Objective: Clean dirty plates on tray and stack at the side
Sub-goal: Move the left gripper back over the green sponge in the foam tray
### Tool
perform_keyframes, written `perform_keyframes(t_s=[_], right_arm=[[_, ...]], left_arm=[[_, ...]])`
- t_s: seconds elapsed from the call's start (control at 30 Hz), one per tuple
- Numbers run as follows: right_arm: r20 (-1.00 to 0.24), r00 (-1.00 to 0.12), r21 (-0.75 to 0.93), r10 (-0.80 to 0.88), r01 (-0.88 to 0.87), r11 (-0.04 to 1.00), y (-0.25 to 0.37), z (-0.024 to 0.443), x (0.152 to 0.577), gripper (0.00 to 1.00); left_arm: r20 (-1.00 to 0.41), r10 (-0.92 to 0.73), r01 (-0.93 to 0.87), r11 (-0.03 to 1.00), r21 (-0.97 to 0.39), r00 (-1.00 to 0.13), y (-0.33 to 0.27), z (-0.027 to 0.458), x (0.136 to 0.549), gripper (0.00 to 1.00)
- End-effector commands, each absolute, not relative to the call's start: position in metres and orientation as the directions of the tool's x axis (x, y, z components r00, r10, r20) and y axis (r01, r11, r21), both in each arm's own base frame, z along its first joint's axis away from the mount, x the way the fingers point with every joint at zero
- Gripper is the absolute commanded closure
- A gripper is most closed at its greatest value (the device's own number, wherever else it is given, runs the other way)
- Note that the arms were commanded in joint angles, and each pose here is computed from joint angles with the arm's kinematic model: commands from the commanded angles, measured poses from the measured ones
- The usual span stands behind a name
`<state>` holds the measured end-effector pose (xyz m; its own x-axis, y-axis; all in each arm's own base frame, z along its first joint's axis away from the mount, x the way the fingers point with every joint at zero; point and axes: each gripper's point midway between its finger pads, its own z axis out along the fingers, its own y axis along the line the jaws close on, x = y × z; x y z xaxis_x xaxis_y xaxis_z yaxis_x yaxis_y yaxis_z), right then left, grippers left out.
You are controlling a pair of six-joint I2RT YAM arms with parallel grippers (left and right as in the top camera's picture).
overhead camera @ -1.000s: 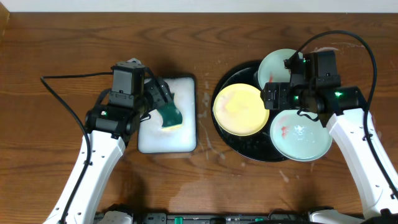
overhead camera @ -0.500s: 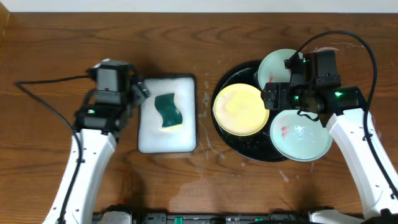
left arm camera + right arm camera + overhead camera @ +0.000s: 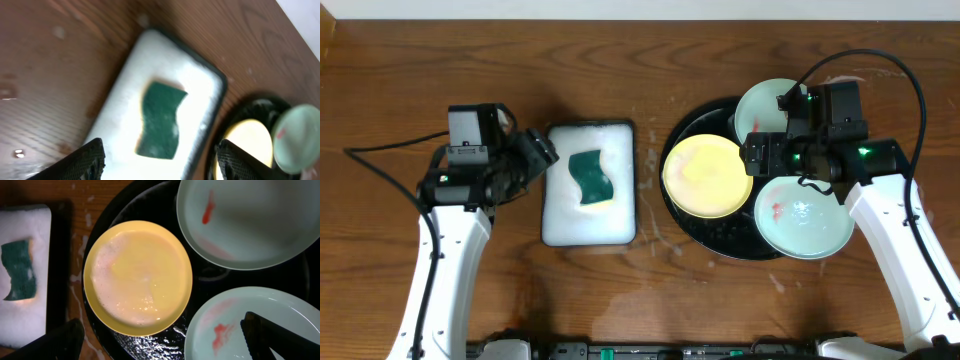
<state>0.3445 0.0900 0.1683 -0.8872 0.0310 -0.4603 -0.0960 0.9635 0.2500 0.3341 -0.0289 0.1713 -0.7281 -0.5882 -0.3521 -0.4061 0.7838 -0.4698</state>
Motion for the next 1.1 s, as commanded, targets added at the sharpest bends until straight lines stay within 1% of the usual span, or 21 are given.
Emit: perform_keyframes(t_s=[0.0, 0.07, 0.2, 0.27, 0.3, 0.33, 0.37, 0.4, 0.6, 0.73, 0.83, 0.97, 1.07], right_arm=[[-0.467, -0.883, 0.256, 0.040, -0.092, 0.962, 0.092, 0.172, 0.344, 0.01], [-0.467, -0.883, 0.256, 0.040, -0.092, 0.962, 0.092, 0.172, 0.344, 0.01], [-0.467, -0.883, 0.256, 0.040, -0.092, 0.962, 0.092, 0.172, 0.344, 0.01], [-0.467, -0.883, 0.256, 0.040, -0.092, 0.962, 0.092, 0.172, 0.344, 0.01], [-0.467, -0.883, 0.256, 0.040, -0.092, 0.962, 0.092, 0.172, 0.344, 0.01], [-0.467, -0.883, 0.256, 0.040, -0.092, 0.962, 0.092, 0.172, 0.344, 0.01], [-0.467, -0.883, 0.256, 0.040, -0.092, 0.962, 0.092, 0.172, 0.344, 0.01], [-0.467, -0.883, 0.256, 0.040, -0.092, 0.962, 0.092, 0.172, 0.344, 0.01], [-0.481, -0.876, 0.267, 0.048, -0.094, 0.959, 0.094, 0.175, 0.348, 0.01], [-0.441, -0.891, 0.364, 0.109, -0.067, 0.929, 0.107, 0.177, 0.343, 0.01], [-0.429, -0.897, 0.417, 0.107, -0.092, 0.904, 0.117, 0.181, 0.341, 0.01], [-0.413, -0.906, 0.478, 0.097, -0.125, 0.870, 0.129, 0.185, 0.336, 0.01], [-0.411, -0.907, 0.482, 0.096, -0.127, 0.867, 0.130, 0.186, 0.335, 0.01]], left_arm=[[-0.311, -0.479, -0.292, 0.820, -0.492, -0.821, -0.060, 0.161, 0.333, 0.27], [-0.273, -0.436, -0.274, 0.836, -0.475, -0.857, -0.076, 0.147, 0.330, 0.27], [-0.265, -0.361, -0.221, 0.870, -0.441, -0.894, -0.089, 0.134, 0.328, 0.27], [-0.271, -0.364, -0.230, 0.876, -0.423, -0.891, -0.086, 0.131, 0.329, 0.37], [-0.279, -0.367, -0.236, 0.881, -0.409, -0.887, -0.083, 0.130, 0.331, 0.37], [-0.315, -0.377, -0.262, 0.899, -0.352, -0.871, -0.071, 0.128, 0.334, 0.37], [-0.327, -0.379, -0.270, 0.904, -0.332, -0.866, -0.067, 0.127, 0.335, 0.33], [-0.335, -0.381, -0.278, 0.907, -0.316, -0.862, -0.063, 0.126, 0.336, 0.32], [-0.307, -0.357, -0.267, 0.917, -0.298, -0.882, -0.073, 0.113, 0.336, 0.31], [-0.268, -0.315, -0.242, 0.931, -0.272, -0.910, -0.087, 0.093, 0.336, 0.30], [-0.261, -0.300, -0.231, 0.937, -0.262, -0.918, -0.093, 0.079, 0.342, 0.29], [-0.240, -0.296, -0.235, 0.939, -0.252, -0.925, -0.096, 0.059, 0.349, 0.30], [-0.220, -0.295, -0.241, 0.940, -0.241, -0.930, -0.096, 0.042, 0.352, 0.30]])
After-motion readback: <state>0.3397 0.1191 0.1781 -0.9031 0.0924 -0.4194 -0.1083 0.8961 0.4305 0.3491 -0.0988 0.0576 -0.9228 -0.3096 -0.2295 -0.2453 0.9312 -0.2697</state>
